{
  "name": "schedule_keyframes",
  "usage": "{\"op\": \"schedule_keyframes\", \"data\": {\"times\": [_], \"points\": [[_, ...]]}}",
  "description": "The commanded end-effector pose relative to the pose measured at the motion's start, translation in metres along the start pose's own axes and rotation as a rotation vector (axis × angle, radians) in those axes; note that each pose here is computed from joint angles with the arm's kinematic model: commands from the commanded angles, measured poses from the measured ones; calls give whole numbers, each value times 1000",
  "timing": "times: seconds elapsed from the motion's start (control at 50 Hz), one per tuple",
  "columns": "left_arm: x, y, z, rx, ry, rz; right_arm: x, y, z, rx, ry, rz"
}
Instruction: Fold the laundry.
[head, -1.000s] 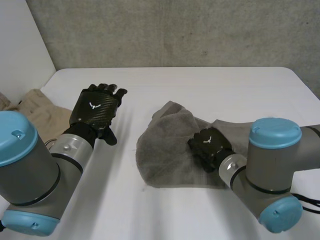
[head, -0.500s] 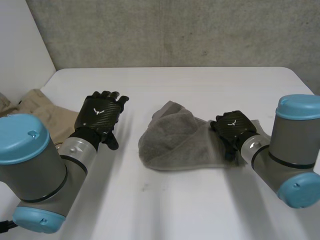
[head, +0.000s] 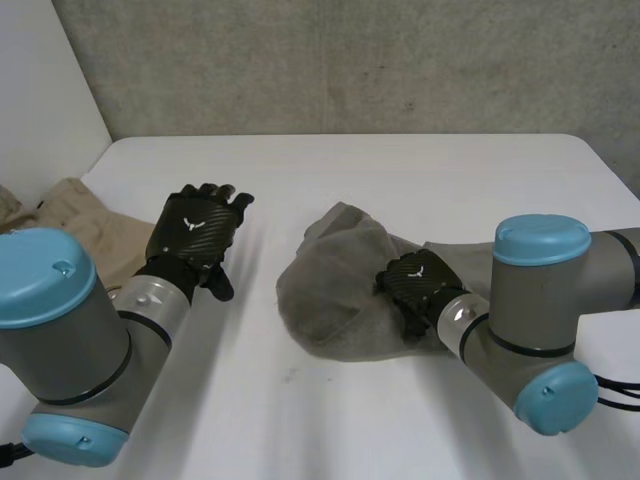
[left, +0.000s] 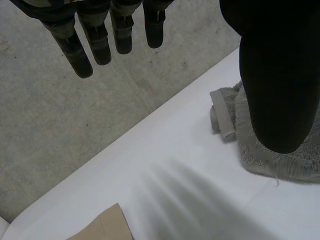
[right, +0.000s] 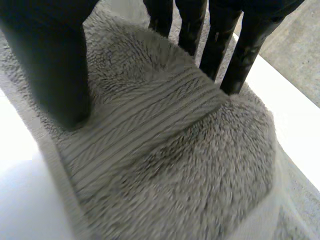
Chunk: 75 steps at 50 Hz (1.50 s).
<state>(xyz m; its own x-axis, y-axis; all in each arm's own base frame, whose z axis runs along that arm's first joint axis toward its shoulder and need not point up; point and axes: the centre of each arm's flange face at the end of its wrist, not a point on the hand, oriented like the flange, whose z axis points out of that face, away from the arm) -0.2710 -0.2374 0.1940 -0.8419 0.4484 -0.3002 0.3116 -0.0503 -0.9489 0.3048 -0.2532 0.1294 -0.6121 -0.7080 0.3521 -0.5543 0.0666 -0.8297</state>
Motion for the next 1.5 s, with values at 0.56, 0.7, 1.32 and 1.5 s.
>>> {"op": "schedule_keyframes", "data": {"times": [0.56,0.7,1.32,1.5], "points": [[45,22,58,33,236,-254,58,-151,-115,289,105,-42],[57,33,60,-11,265,-336,61,-165,-131,348,115,2],[94,16,48,-57,360,-600,62,-167,-150,378,123,66],[-4,-44,47,142,68,-558,98,-157,-144,340,220,71]]}}
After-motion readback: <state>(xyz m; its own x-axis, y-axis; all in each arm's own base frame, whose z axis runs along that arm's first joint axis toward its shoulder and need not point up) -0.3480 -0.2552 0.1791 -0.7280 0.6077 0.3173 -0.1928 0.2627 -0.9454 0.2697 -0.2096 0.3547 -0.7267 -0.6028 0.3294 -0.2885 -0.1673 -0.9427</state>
